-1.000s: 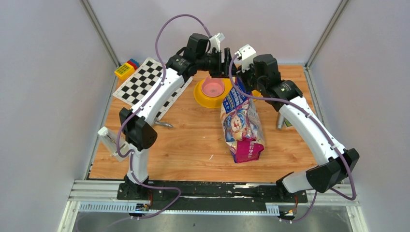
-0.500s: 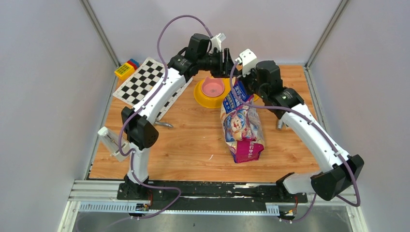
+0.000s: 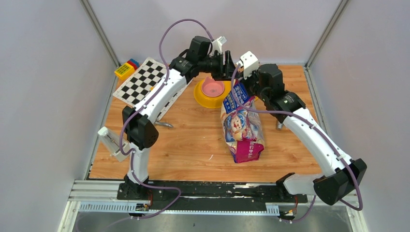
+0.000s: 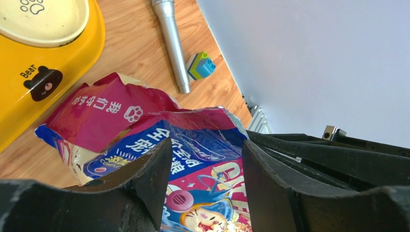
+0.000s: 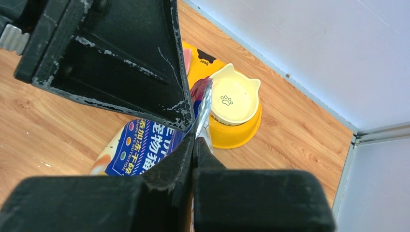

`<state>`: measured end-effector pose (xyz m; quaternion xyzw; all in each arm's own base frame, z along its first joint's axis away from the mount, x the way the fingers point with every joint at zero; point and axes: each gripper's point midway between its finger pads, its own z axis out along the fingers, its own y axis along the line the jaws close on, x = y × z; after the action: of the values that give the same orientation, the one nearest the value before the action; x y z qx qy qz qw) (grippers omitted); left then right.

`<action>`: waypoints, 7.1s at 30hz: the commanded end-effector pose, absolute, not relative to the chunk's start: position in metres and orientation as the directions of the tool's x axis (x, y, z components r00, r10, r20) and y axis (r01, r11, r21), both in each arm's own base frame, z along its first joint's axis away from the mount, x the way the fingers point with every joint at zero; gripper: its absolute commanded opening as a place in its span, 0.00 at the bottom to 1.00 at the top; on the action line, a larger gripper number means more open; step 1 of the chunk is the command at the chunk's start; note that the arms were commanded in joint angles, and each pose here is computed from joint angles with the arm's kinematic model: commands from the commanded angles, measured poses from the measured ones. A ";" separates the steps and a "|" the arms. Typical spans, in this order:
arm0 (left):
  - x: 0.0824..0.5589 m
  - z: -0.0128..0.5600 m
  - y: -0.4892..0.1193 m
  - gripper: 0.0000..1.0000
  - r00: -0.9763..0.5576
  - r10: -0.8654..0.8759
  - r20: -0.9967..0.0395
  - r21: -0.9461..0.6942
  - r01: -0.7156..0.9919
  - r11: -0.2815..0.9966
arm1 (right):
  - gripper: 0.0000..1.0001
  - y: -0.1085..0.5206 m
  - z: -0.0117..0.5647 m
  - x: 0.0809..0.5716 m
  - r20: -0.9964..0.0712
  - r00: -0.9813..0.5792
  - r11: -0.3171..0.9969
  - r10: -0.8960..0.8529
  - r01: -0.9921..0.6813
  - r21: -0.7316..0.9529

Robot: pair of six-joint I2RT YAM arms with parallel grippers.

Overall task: Serve the pet food
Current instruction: Open the pet food bag at the center of the board.

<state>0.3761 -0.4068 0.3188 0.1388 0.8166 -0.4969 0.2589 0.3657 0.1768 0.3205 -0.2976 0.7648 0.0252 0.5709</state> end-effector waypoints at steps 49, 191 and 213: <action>0.368 0.340 -0.405 0.38 -0.808 -0.041 -0.587 -0.743 0.519 0.423 | 0.00 0.178 0.361 0.370 -0.919 -0.098 0.844 -0.382 -0.441 -0.304; 0.376 0.289 -0.344 0.00 -0.701 0.073 -0.709 -0.356 0.446 0.821 | 0.45 0.206 0.324 0.356 -0.850 -0.236 0.784 -0.470 -0.554 -0.280; 0.365 0.290 -0.372 0.00 -0.751 0.050 -0.658 -0.487 0.475 0.733 | 0.69 0.215 0.309 0.364 -0.892 -0.270 0.845 -0.362 -0.498 -0.192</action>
<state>0.3738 -0.3664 0.2810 0.1453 0.8808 -0.3122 0.3249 0.3534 0.2133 0.2942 -0.2945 0.8091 0.0707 0.5036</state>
